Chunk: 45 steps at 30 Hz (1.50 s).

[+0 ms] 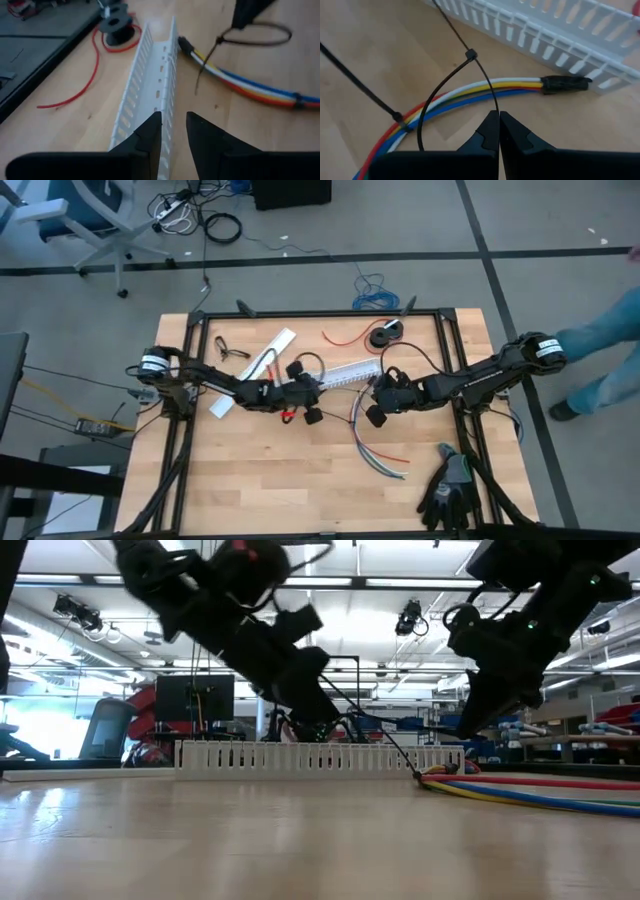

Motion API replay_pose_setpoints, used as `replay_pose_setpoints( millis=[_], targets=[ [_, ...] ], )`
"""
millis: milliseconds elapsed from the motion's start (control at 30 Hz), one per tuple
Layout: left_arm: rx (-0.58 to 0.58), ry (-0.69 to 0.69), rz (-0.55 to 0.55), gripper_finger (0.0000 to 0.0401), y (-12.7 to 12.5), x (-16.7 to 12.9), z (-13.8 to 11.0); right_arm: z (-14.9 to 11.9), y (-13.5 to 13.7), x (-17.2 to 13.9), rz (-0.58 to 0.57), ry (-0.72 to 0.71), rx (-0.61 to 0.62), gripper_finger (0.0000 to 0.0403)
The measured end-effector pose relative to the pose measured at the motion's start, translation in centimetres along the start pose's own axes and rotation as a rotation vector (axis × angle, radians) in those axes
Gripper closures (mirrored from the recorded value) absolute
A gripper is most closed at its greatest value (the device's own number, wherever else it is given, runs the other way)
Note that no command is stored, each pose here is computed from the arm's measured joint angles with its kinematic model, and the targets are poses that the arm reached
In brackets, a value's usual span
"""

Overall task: Ziptie cables
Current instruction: Wrap the cables together using the black zip tie

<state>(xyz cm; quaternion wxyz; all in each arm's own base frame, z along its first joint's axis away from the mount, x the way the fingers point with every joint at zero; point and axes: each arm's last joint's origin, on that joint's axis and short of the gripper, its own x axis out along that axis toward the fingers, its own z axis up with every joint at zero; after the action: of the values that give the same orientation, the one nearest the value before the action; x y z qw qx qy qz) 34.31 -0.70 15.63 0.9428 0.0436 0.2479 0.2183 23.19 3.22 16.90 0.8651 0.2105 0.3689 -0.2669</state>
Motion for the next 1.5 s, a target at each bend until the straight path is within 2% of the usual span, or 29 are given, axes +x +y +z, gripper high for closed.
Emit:
replay_pose_setpoints(
  millis=[167, 333, 600, 900, 1167, 1500],
  targets=[
    [-0.073, -0.088, -0.006, 0.0302, 0.8, -1.3, -0.7, 0.0, 0.5, -0.1, 0.039, -0.022, -0.001, 0.0403],
    [-0.109, -0.115, -0.002, 0.0302, 1.2, -2.0, -1.1, 0.2, 0.6, -0.1, 0.057, -0.045, -0.02, 0.0403],
    [-0.208, -0.252, -0.04, 0.0302, 0.9, -3.1, -1.8, 0.3, 0.7, -0.1, 0.065, -0.053, -0.03, 0.0403],
    [-0.221, -0.307, -0.094, 0.0302, -0.4, -4.1, -1.5, 0.7, 1.2, -0.2, 0.111, -0.093, -0.017, 0.0403],
    [-0.221, -0.313, -0.093, 0.0302, -0.3, -4.1, -1.5, 1.9, 1.7, -0.3, 0.175, -0.189, -0.04, 0.0403],
    [-0.223, -0.369, -0.102, 0.0302, 0.2, -3.2, -1.7, 3.1, 0.8, 0.2, 0.135, -0.245, -0.047, 0.0403]
  ],
)
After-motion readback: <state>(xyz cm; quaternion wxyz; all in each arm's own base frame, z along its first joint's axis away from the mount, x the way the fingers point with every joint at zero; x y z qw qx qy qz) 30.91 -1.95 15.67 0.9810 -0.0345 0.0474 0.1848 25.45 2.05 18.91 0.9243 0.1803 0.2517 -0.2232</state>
